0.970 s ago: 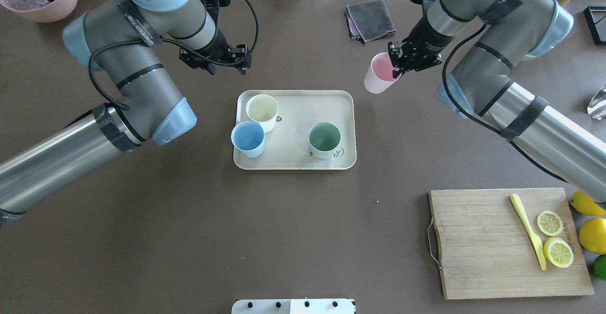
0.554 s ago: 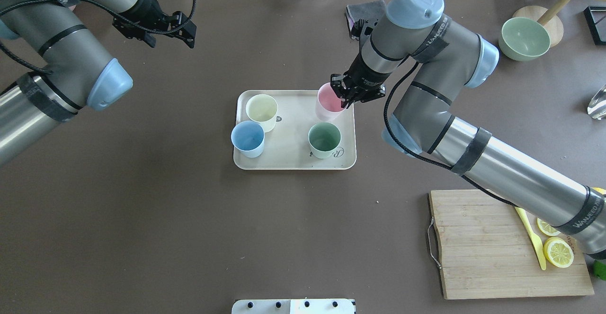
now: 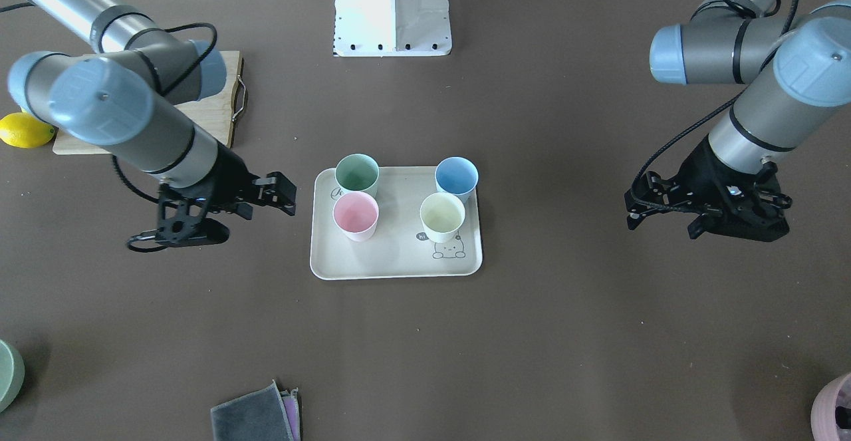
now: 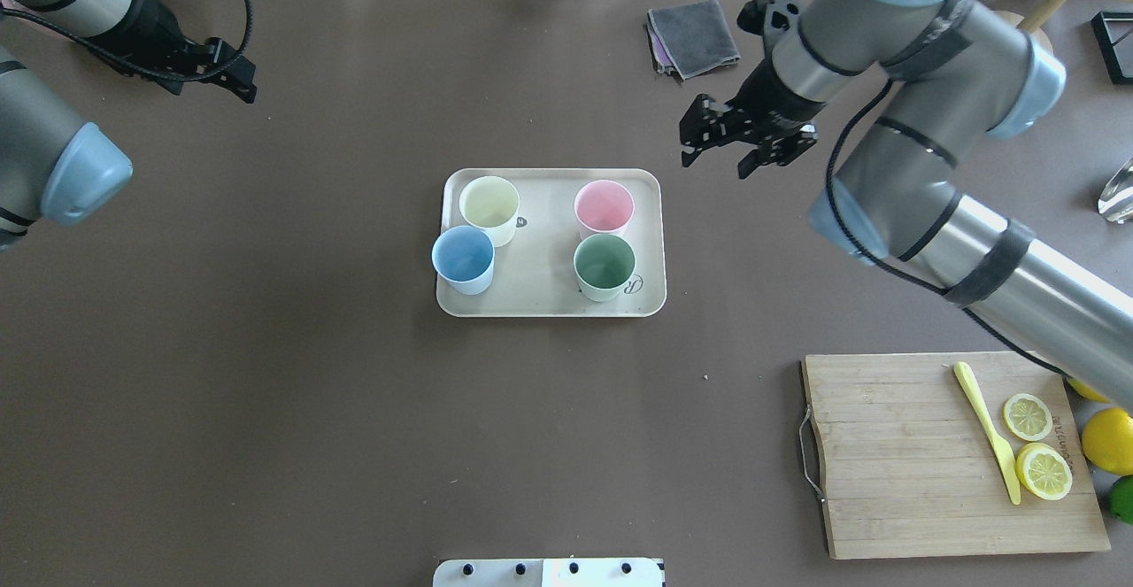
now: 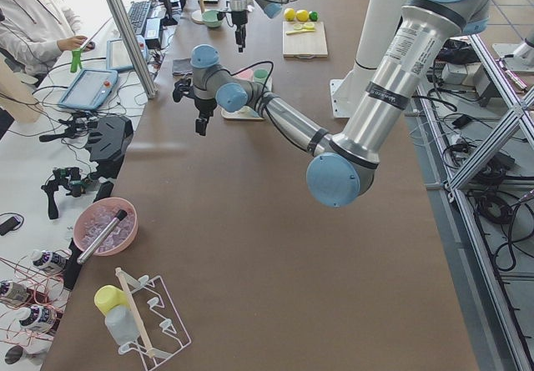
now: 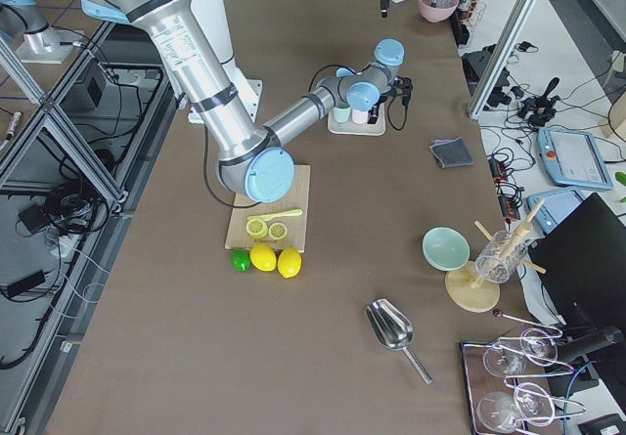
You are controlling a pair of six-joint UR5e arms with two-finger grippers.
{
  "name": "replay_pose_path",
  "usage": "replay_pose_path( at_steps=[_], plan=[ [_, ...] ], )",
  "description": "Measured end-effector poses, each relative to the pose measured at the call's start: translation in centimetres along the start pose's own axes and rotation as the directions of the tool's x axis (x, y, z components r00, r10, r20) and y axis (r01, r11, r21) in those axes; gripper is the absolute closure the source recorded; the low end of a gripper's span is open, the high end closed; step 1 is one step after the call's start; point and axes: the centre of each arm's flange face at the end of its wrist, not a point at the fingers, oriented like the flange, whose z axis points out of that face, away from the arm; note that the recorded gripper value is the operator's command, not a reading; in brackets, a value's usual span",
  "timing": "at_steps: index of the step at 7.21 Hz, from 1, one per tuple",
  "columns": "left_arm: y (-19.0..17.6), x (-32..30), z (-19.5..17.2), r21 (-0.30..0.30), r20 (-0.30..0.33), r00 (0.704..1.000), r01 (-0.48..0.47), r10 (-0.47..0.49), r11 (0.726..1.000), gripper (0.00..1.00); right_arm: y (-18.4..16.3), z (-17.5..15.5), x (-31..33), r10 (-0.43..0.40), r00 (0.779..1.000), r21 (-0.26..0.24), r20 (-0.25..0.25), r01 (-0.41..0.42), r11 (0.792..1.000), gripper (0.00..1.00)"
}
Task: Place all cups on tray
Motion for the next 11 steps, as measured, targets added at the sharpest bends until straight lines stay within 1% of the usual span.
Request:
replay_pose_path(
  at_steps=[1,2,3,4,5,6,7,8,9,11],
  plan=[
    [1.8,-3.9,-0.6,-0.003,0.027,0.999,-0.043,0.043,0.999,0.02,-0.2,-3.6,6.4,-0.037,0.999,0.016,0.0,0.037,0.999,0.0],
    [3.8,-8.7,-1.6,-0.012,0.056,0.994,-0.094,0.094,0.996,0.02,0.3,-6.5,13.0,-0.078,0.997,0.04,-0.022,0.078,0.996,0.0],
    [5.9,-13.4,-2.6,-0.027,0.07,0.987,-0.141,0.142,0.99,0.02,1.7,-8.8,19.7,-0.112,0.992,0.06,-0.058,0.115,0.991,0.0],
    [8.0,-17.6,-3.5,-0.045,0.069,0.981,-0.179,0.182,0.983,0.02,3.4,-10.8,26.1,-0.148,0.984,0.07,-0.097,0.156,0.985,0.0],
    [10.6,-20.6,-4.0,-0.065,0.069,0.974,-0.212,0.216,0.975,0.02,5.3,-12.2,31.8,-0.188,0.973,0.069,-0.133,0.198,0.978,0.0],
    [13.1,-22.5,-4.2,-0.084,0.071,0.97,-0.225,0.231,0.971,0.02,7.2,-13.2,36.1,-0.214,0.963,0.063,-0.162,0.227,0.972,0.0],
    [15.0,-23.6,-4.0,-0.104,0.062,0.972,-0.218,0.225,0.97,0.02,8.6,-13.8,39.1,-0.227,0.957,0.058,-0.182,0.241,0.969,0.0],
    [16.1,-24.0,-3.8,-0.113,0.036,0.976,-0.212,0.217,0.971,0.02,9.4,-14.1,40.7,-0.236,0.951,0.055,-0.199,0.251,0.966,0.0],
    [16.7,-24.0,-3.9,-0.105,0.014,0.975,-0.219,0.222,0.97,0.02,9.8,-14.3,41.4,-0.242,0.947,0.053,-0.211,0.258,0.965,0.0],
    [17.9,-24.9,-3.1,-0.114,0.002,0.977,-0.213,0.215,0.97,0.02,9.9,-14.4,41.7,-0.247,0.944,0.054,-0.217,0.264,0.963,0.0]
  ],
)
